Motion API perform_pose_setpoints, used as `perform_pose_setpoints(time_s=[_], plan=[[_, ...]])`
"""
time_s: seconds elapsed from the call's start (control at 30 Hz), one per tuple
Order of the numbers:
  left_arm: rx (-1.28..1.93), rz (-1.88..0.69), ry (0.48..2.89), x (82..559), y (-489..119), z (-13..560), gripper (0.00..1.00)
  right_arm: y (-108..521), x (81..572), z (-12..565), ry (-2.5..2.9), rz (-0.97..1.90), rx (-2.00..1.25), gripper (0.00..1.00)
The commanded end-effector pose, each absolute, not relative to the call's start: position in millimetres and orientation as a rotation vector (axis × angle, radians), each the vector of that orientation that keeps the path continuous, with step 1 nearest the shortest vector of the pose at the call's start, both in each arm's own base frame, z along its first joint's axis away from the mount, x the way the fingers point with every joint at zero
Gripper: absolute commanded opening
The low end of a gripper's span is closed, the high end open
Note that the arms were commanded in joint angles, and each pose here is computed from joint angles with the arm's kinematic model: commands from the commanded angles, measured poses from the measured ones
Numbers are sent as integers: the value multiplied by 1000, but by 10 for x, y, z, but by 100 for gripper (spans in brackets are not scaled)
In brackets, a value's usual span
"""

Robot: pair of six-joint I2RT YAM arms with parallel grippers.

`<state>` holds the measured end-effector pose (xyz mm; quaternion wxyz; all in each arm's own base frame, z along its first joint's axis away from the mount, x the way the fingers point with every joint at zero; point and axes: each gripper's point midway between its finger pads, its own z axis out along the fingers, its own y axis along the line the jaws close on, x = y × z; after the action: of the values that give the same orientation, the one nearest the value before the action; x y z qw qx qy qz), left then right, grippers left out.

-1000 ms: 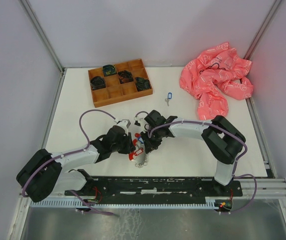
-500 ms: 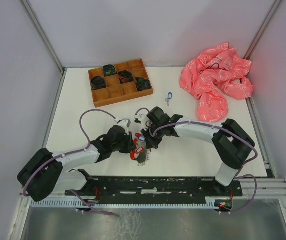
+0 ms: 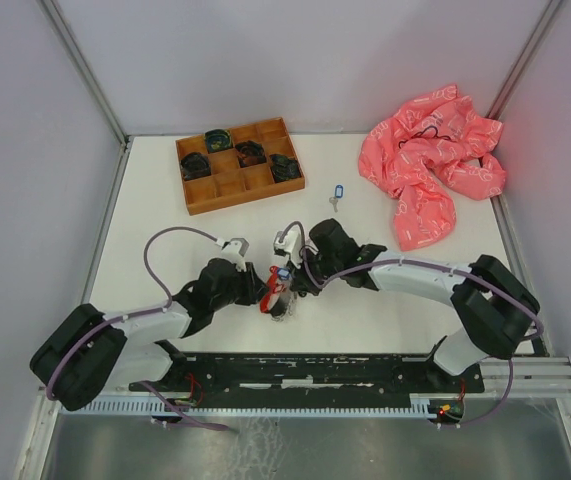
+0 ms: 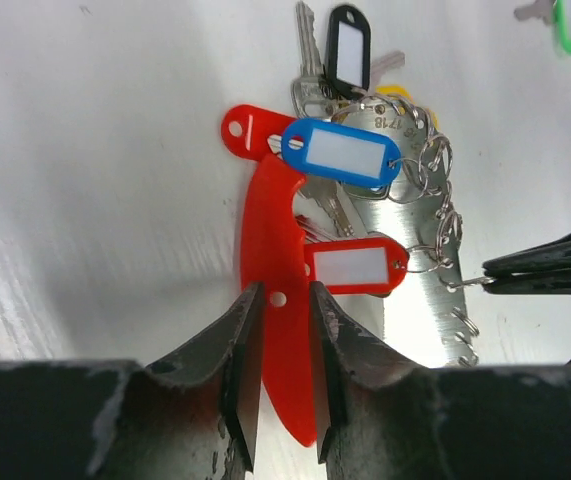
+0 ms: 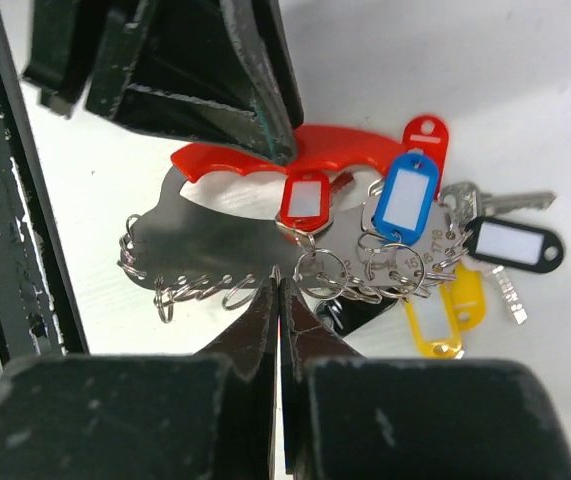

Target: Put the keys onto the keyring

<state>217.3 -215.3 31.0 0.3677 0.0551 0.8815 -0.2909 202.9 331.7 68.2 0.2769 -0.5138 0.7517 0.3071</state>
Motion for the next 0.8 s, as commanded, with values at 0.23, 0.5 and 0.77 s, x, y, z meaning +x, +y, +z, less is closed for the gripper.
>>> perform_pose_setpoints(time_s=[0.23, 0.5, 0.77], plan=[[302, -907, 1830, 2290, -2249, 1094, 37, 3543, 2186, 1492, 1408, 785, -1417, 1], [523, -893, 1530, 2056, -2205, 1360, 42, 3505, 2139, 1408, 1393, 796, -1397, 1], [722, -871, 1471, 2019, -2349, 1299, 42, 3429, 2081, 1239, 1414, 795, -1397, 1]])
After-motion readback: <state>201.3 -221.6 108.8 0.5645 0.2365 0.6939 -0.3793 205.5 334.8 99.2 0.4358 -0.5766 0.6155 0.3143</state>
